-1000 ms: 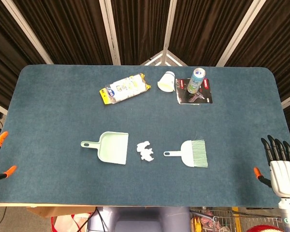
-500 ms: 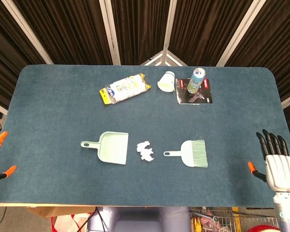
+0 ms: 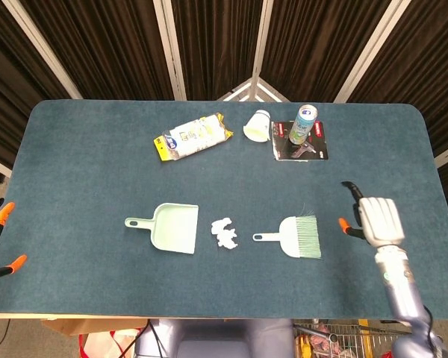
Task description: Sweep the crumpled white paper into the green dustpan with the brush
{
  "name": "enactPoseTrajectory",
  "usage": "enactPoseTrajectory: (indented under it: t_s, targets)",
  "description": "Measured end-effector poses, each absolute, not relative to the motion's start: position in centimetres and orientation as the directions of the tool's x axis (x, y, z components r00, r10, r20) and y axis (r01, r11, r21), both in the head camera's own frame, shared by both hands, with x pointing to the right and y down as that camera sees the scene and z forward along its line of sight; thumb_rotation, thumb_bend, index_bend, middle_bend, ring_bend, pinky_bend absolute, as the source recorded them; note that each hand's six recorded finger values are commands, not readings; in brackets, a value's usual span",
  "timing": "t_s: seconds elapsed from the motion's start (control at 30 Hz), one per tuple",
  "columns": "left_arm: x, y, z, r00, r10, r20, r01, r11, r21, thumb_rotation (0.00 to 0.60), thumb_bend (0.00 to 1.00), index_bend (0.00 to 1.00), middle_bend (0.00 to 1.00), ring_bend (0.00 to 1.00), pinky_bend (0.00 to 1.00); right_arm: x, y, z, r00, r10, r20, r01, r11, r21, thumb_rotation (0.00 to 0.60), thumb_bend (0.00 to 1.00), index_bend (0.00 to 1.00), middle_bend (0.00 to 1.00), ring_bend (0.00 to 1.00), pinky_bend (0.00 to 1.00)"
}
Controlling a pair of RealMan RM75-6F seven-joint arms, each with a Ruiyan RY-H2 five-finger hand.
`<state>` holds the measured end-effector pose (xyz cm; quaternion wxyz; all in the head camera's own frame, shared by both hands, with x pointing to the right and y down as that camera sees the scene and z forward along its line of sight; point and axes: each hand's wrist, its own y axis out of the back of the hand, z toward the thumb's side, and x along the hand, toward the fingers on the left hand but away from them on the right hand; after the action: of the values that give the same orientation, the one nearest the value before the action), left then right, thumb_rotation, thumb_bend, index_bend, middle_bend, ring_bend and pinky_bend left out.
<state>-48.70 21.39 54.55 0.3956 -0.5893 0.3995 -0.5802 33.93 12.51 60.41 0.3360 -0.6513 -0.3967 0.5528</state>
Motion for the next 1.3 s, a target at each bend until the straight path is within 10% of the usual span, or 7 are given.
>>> enactPoseTrajectory:
  t_s: [0.67, 1.3]
  targets:
    - [-48.8, 21.1, 54.7, 0.013, -0.926, 0.378, -0.018, -0.378, -0.926, 0.600, 0.00, 0.00, 0.00, 0.00, 0.00, 22.0, 14.8, 67.9, 0.172, 0.773, -0.611, 0.097, -0.630, -0.770, 0.600, 0.29, 0.40, 0.88, 0.91, 0.90]
    - [-48.9, 21.1, 54.7, 0.014, -0.925, 0.379, -0.024, -0.379, -0.925, 0.600, 0.00, 0.00, 0.00, 0.00, 0.00, 20.7, 18.2, 71.3, 0.137, 0.724, -0.676, 0.075, -0.688, -0.722, 0.600, 0.29, 0.43, 0.88, 0.91, 0.90]
